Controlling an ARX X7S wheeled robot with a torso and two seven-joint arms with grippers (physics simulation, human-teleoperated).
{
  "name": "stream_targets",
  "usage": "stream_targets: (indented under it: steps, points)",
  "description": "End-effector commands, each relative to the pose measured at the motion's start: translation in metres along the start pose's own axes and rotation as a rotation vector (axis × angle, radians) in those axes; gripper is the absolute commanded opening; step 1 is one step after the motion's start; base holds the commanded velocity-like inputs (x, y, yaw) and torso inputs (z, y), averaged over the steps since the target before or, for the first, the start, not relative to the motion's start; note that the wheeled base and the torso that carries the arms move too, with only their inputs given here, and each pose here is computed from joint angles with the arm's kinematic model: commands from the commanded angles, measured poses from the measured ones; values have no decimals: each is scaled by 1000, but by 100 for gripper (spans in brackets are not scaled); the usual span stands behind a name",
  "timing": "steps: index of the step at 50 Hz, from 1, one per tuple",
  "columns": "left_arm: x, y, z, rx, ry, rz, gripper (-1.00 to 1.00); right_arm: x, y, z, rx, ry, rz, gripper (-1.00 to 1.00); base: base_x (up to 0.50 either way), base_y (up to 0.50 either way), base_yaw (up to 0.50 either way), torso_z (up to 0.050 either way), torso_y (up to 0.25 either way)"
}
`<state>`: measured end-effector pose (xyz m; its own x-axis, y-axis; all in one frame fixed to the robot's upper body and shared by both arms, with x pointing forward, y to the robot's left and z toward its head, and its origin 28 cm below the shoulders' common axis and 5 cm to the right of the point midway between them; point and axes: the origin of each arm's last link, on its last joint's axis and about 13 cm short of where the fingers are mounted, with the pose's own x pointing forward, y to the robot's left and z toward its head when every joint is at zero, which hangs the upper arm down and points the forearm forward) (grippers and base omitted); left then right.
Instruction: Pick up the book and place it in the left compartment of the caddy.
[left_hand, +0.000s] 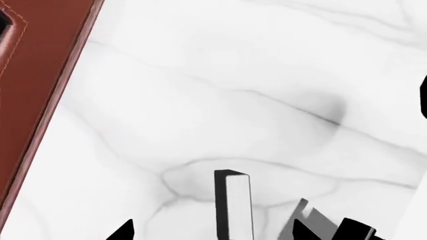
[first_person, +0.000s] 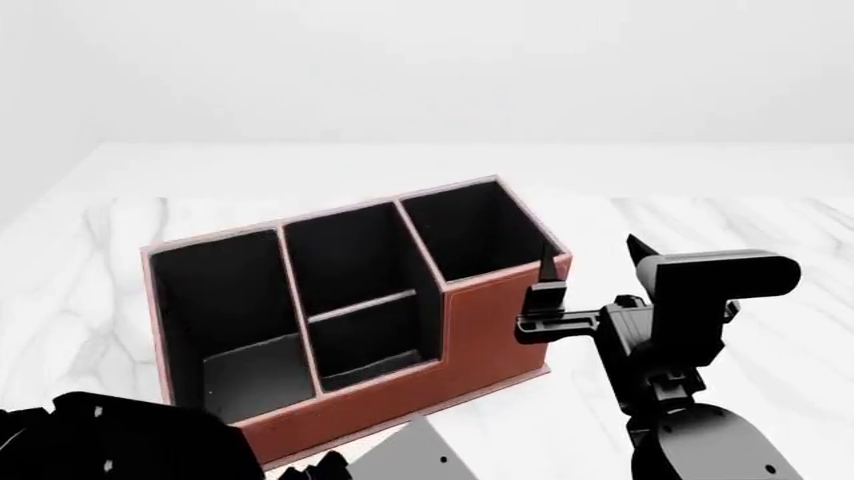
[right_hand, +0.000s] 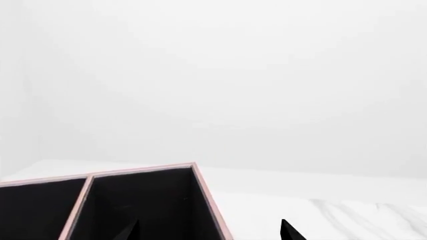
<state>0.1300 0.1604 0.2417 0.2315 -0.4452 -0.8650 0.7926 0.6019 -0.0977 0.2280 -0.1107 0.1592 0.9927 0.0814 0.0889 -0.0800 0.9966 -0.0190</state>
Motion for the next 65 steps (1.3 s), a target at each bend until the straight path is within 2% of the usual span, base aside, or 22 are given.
stream_targets:
  steps: [1,25,38,65]
  points:
    - [12,-2,2,-3,1,-30,100,0,0,-2,4,3,2,100,0,0,0,0,0]
    - [53,4,-10,-61,75,-170,100,-1,-2,-2,17,4,0,100,0,0,0,0,0]
    - [73,14,-21,-134,126,-192,100,-1,-3,-2,25,5,-2,100,0,0,0,0,0]
    - [110,21,-32,-178,233,-222,100,-1,-5,-6,36,5,-6,100,0,0,0,0,0]
